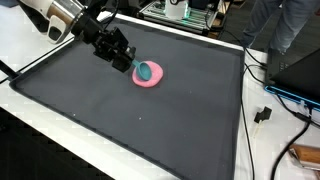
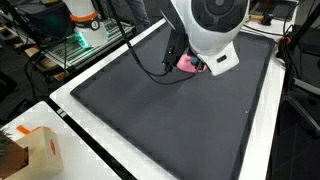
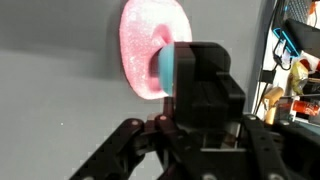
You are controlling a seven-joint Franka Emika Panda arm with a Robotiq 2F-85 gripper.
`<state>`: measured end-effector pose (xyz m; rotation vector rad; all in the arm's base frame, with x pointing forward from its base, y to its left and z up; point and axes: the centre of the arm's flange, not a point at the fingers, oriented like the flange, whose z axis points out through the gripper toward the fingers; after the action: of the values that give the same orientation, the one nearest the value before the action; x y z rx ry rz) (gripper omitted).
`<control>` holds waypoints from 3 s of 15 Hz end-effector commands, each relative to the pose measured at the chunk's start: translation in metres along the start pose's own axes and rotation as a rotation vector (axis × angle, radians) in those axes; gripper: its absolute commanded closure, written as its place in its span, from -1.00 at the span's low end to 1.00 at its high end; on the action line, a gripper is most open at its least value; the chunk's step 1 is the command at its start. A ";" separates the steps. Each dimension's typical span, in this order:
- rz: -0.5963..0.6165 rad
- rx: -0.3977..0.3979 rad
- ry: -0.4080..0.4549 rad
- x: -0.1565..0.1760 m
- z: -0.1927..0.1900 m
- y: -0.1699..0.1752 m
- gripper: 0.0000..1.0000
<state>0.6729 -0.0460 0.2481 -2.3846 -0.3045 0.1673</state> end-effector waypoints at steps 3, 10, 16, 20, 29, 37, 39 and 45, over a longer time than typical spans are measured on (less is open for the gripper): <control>0.009 -0.061 -0.054 -0.003 -0.010 -0.042 0.50; 0.001 -0.207 -0.065 0.001 -0.032 -0.100 0.50; -0.015 -0.378 -0.082 -0.001 -0.046 -0.155 0.50; -0.025 -0.474 -0.072 -0.005 -0.053 -0.193 0.50; -0.049 -0.635 -0.031 -0.010 -0.057 -0.252 0.50; -0.018 -0.730 -0.003 -0.014 -0.052 -0.274 0.50; -0.010 -0.750 -0.027 -0.015 -0.051 -0.275 0.50; -0.027 -0.722 -0.019 -0.002 -0.053 -0.273 0.00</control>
<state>0.6354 0.1148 0.4720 -3.0900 -0.4649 0.0719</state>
